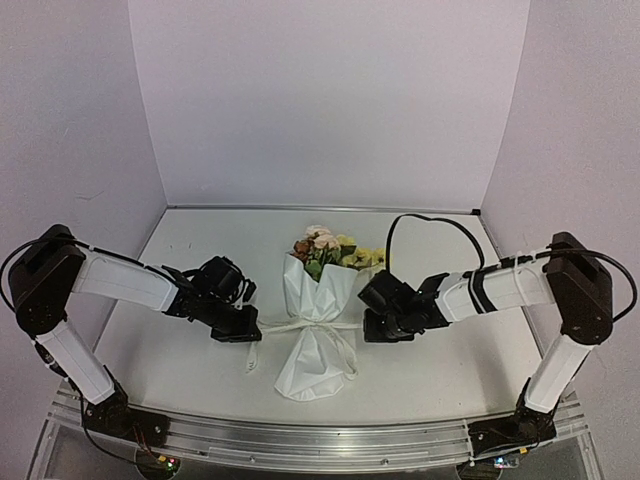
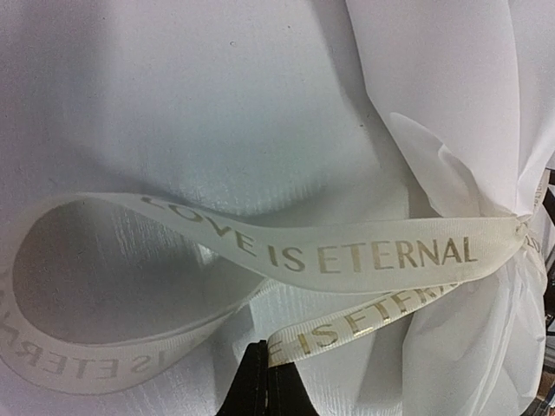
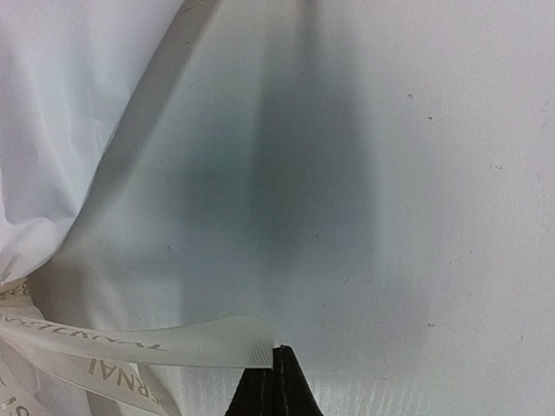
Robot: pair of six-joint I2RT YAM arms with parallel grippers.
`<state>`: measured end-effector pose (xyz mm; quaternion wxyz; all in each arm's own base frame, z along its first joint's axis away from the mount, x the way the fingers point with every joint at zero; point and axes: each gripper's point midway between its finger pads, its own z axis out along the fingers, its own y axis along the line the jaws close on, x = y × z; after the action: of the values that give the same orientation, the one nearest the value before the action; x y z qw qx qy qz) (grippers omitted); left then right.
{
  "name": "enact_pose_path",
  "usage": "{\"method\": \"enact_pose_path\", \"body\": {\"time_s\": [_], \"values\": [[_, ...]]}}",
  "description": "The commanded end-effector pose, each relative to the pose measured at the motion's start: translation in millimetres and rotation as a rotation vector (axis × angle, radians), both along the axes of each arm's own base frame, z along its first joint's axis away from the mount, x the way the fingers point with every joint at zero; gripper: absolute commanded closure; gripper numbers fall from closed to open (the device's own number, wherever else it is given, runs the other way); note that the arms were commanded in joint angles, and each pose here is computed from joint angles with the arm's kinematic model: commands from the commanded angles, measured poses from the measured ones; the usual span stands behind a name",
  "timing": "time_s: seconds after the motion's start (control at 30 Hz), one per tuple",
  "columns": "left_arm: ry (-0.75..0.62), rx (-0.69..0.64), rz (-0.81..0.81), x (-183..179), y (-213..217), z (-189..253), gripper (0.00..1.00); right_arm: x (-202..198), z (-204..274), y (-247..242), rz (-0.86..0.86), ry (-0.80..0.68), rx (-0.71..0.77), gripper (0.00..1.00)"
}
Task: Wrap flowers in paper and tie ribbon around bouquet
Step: Adjust the ribbon on the folded bouquet.
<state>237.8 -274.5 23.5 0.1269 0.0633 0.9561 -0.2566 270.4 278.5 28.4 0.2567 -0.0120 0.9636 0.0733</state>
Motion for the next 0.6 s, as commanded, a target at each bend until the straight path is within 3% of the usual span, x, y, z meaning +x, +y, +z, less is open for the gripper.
{"method": "enact_pose_path", "body": {"time_s": [0.0, 0.57], "values": [[-0.031, 0.012, 0.038, 6.6, 10.1, 5.1, 1.0, 4.1, 5.7, -37.7, -0.143, -0.024, -0.049, 1.0], [-0.028, 0.008, 0.042, 5.7, 11.5, 4.3, 1.0, 5.7, 5.0, -64.2, -0.254, -0.019, -0.031, 1.0]]}}
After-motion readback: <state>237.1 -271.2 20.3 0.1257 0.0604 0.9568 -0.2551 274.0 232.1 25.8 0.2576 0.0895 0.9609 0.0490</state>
